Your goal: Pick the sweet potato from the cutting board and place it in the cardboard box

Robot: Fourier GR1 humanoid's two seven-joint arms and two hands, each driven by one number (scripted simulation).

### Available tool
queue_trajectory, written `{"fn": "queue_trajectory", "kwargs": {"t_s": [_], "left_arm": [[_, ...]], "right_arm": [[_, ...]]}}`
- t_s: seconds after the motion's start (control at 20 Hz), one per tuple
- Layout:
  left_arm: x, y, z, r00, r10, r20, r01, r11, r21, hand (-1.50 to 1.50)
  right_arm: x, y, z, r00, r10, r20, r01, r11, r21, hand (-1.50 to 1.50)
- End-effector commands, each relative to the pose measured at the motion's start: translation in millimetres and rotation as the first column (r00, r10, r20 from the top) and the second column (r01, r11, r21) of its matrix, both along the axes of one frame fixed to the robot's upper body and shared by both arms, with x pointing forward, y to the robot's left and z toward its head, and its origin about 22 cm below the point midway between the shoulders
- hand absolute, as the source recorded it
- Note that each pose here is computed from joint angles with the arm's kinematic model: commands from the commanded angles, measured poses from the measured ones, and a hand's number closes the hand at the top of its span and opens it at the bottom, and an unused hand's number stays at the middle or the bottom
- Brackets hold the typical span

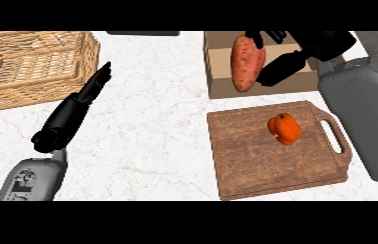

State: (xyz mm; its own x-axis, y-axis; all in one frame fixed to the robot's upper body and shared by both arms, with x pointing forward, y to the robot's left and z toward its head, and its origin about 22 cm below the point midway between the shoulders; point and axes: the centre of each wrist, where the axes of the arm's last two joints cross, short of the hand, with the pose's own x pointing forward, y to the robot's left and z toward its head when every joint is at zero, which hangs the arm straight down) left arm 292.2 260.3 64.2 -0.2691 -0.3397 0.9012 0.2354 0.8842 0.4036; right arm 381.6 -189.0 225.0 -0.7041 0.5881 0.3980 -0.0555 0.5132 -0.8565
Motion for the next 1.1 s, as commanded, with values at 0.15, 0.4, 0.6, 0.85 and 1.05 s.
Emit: {"fn": "queue_trajectory", "kwargs": {"t_s": [0.15,0.4,0.6,0.85,1.05], "left_arm": [[7.6,-4.5,7.6,1.000,-0.019,0.019,0.019,1.000,0.012,0.00],[2.0,-14.0,15.4,1.000,-0.023,0.017,0.023,1.000,-0.005,0.00],[5.3,-15.0,4.6,0.999,-0.043,-0.004,0.043,0.999,0.009,0.00],[11.1,-14.8,13.3,0.999,-0.025,0.025,0.025,1.000,0.006,0.00],[8.6,-13.2,9.3,0.999,-0.032,0.015,0.032,0.999,-0.004,0.00]], "right_arm": [[48.0,-7.7,-4.4,0.995,-0.078,-0.070,0.056,0.962,-0.267,1.50],[69.3,-25.2,-23.1,0.973,-0.091,-0.213,0.001,0.921,-0.390,1.50],[77.2,-56.8,-28.9,0.962,-0.077,-0.261,-0.063,0.870,-0.489,1.50],[86.6,-59.8,-38.9,0.924,-0.087,-0.372,-0.143,0.825,-0.547,-1.50],[85.7,-87.5,-33.5,0.914,0.078,-0.398,-0.271,0.848,-0.455,-1.50]]}}
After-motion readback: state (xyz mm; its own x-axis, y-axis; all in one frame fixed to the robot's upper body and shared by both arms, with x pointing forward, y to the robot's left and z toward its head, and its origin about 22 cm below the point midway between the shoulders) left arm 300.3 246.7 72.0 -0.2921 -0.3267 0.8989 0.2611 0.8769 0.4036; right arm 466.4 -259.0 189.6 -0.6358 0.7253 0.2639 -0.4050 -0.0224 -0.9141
